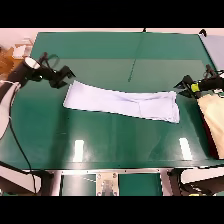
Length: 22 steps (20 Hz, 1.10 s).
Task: Fold the shirts.
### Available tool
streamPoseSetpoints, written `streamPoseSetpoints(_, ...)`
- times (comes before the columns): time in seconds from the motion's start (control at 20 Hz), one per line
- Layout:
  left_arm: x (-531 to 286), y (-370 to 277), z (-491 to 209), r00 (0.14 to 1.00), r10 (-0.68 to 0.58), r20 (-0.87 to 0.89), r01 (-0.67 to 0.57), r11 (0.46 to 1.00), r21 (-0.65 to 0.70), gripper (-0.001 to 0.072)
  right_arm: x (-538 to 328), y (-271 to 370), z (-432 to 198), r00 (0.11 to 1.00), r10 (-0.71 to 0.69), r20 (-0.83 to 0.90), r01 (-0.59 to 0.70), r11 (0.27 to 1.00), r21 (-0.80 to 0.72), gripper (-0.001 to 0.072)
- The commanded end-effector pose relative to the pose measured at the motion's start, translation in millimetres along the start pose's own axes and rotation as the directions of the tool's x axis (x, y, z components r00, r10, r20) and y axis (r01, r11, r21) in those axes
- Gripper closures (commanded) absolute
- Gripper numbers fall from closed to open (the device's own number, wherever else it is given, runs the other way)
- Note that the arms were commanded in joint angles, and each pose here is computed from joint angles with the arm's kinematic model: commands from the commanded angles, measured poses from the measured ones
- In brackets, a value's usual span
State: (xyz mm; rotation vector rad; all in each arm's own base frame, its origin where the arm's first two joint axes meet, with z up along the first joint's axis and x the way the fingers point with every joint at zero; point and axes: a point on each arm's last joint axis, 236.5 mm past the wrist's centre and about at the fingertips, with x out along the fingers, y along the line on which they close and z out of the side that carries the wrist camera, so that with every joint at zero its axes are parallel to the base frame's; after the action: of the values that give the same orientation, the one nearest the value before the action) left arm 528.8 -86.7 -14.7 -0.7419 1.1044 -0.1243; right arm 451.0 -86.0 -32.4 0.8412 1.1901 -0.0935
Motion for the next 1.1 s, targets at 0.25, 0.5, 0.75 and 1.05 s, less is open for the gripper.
streamPoseSetpoints(0.25, -56.6, 19.3, 29.3, 0.999, -0.006, -0.054, 0.005, 1.0, -0.024, -0.0007, -23.7, -63.5, -29.3, 0.987, 0.01, -0.162, -0.025, 0.995, -0.092, 0.0169)
streamPoseSetpoints(0.5, -57.5, -0.5, 23.8, 0.993, -0.086, -0.076, 0.087, 0.996, 0.006, 0.0681, 14.9, -62.1, -73.4, 0.949, 0.146, -0.28, -0.182, 0.978, -0.106, 0.0161)
streamPoseSetpoints(0.75, -60.2, -9.6, 7.2, 0.981, -0.125, -0.146, 0.13, 0.991, 0.022, 0.0684, 30.2, -51.2, -78.4, 0.902, 0.259, -0.347, -0.307, 0.947, -0.092, 0.001)
streamPoseSetpoints(1.05, -60.2, -10.5, 7.5, 0.981, -0.129, -0.145, 0.135, 0.99, 0.031, 0.0684, 33.5, -46.0, -73.8, 0.902, 0.243, -0.358, -0.32, 0.931, -0.173, 0.001)
